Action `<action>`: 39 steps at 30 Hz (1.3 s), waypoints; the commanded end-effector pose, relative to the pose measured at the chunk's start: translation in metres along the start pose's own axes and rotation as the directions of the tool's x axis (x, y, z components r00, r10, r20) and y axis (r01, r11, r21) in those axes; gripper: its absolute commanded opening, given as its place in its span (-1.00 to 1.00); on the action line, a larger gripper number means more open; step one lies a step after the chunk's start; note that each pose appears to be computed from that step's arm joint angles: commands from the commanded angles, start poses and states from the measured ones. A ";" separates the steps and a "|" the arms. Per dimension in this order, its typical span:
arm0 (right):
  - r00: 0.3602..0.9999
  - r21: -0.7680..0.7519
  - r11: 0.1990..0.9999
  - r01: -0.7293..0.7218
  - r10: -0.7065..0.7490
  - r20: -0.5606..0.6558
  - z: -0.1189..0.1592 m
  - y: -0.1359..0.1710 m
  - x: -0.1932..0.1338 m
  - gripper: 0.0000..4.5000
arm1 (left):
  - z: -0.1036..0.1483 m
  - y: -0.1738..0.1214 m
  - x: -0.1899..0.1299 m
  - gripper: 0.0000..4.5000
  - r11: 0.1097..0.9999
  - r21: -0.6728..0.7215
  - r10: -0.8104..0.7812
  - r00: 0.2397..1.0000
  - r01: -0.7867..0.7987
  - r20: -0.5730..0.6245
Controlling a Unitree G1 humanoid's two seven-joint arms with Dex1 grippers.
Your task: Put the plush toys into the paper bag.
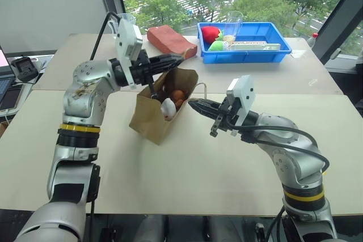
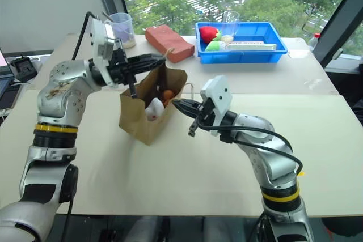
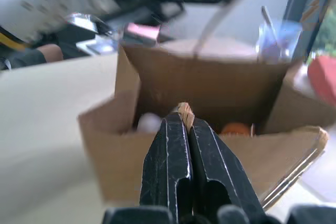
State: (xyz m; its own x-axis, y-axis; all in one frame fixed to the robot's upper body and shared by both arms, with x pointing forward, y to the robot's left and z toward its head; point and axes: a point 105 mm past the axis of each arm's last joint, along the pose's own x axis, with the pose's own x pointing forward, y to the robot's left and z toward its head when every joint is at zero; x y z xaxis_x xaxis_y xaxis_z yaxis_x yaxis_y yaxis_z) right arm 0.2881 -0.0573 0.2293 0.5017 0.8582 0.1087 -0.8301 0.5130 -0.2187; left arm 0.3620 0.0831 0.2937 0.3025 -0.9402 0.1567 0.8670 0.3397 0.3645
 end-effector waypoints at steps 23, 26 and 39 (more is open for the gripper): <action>0.999 -0.051 0.998 -0.028 0.029 0.024 0.003 0.002 0.022 -0.99 | -0.019 -0.022 -0.012 -1.00 0.995 -0.055 -0.086 0.994 0.083 -0.072; 0.999 -0.058 0.998 -0.035 0.036 0.013 0.004 -0.003 0.019 -0.71 | -0.013 -0.028 -0.016 -0.87 0.994 -0.066 -0.091 0.994 0.087 -0.062; 0.990 -0.103 0.986 -0.132 0.126 -0.066 0.013 -0.015 -0.006 0.97 | 0.016 -0.055 -0.042 1.00 0.990 -0.072 -0.124 0.988 0.117 -0.092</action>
State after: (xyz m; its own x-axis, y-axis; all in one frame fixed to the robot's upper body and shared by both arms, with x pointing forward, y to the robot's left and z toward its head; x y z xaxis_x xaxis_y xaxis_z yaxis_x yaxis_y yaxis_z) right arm 0.3020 -0.0677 0.2246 0.4361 0.8995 -0.0258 -0.8653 0.4113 -0.2865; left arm 0.3060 0.0986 0.2660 0.2345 -0.9721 0.0012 0.9362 0.2262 0.2691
